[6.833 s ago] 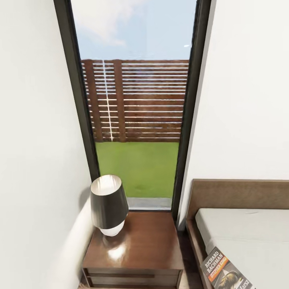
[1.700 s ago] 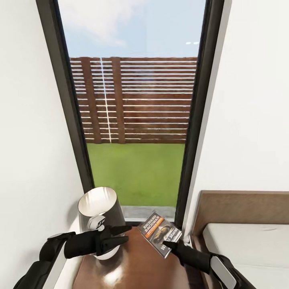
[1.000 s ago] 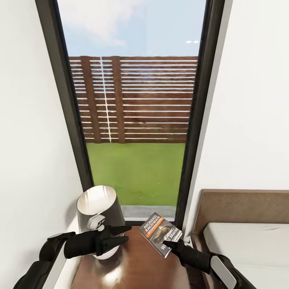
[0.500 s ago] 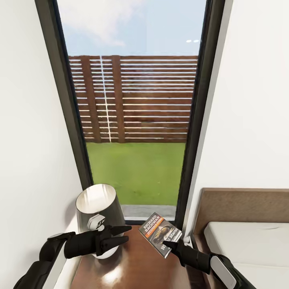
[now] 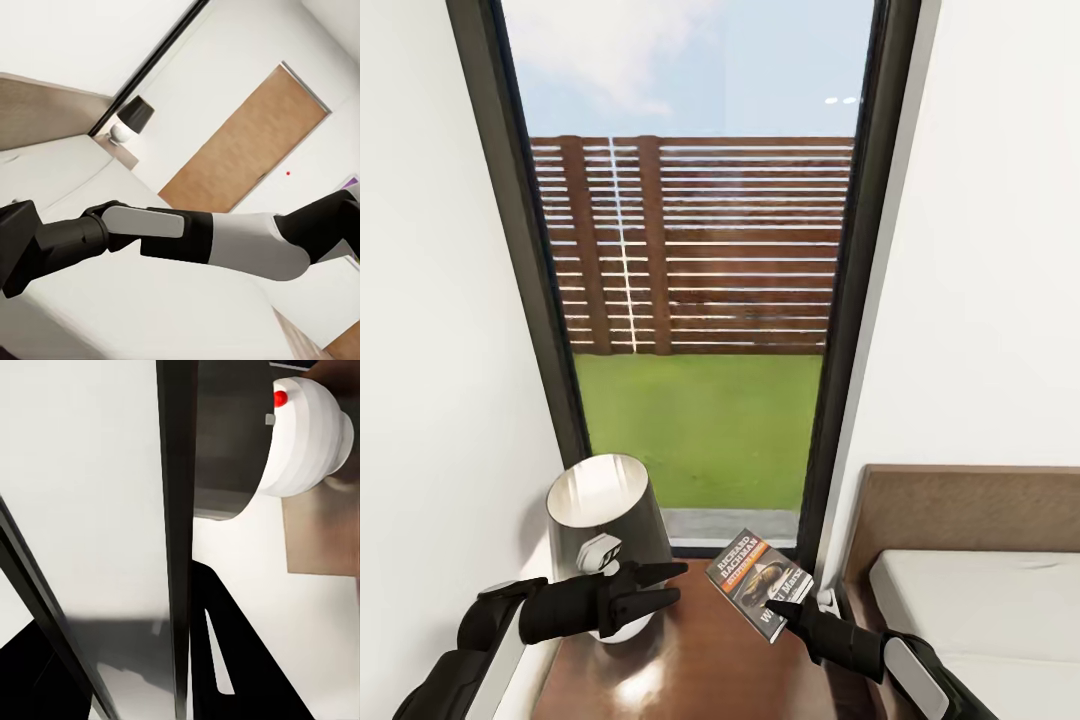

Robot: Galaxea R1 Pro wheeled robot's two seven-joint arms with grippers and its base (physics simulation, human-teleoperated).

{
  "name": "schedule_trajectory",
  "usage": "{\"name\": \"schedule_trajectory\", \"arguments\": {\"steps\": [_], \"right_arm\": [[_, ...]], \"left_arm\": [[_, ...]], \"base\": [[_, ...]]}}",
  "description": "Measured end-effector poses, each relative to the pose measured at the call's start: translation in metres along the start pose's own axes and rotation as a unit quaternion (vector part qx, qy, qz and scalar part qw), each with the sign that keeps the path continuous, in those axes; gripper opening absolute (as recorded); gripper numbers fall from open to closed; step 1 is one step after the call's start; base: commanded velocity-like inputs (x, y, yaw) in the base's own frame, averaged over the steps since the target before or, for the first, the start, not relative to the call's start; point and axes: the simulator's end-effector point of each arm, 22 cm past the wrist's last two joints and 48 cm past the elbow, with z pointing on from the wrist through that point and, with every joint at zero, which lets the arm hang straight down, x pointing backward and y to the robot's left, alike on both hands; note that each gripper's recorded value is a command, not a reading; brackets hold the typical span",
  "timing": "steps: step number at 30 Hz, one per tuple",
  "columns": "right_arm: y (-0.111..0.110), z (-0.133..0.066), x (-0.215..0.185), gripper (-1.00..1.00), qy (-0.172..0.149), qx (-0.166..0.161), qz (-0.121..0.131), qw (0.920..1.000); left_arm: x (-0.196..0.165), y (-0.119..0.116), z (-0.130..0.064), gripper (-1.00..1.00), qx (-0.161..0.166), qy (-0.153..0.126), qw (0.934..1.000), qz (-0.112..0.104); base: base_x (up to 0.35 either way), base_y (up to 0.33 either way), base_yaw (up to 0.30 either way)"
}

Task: In the bedroom, move the book from the bed onto either nightstand, and place the two sandals side by side next to the bed.

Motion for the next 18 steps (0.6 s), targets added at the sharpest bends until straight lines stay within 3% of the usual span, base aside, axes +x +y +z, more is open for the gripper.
{"name": "schedule_trajectory", "arguments": {"steps": [18], "right_arm": [[-0.023, 0.008, 0.000, -1.00, -0.001, 0.000, 0.000, 1.0000]], "left_arm": [[0.016, 0.018, -0.003, 1.00, 0.000, 0.000, 1.0000, 0.000]], "base": [[0.000, 0.000, 0.000]]}}
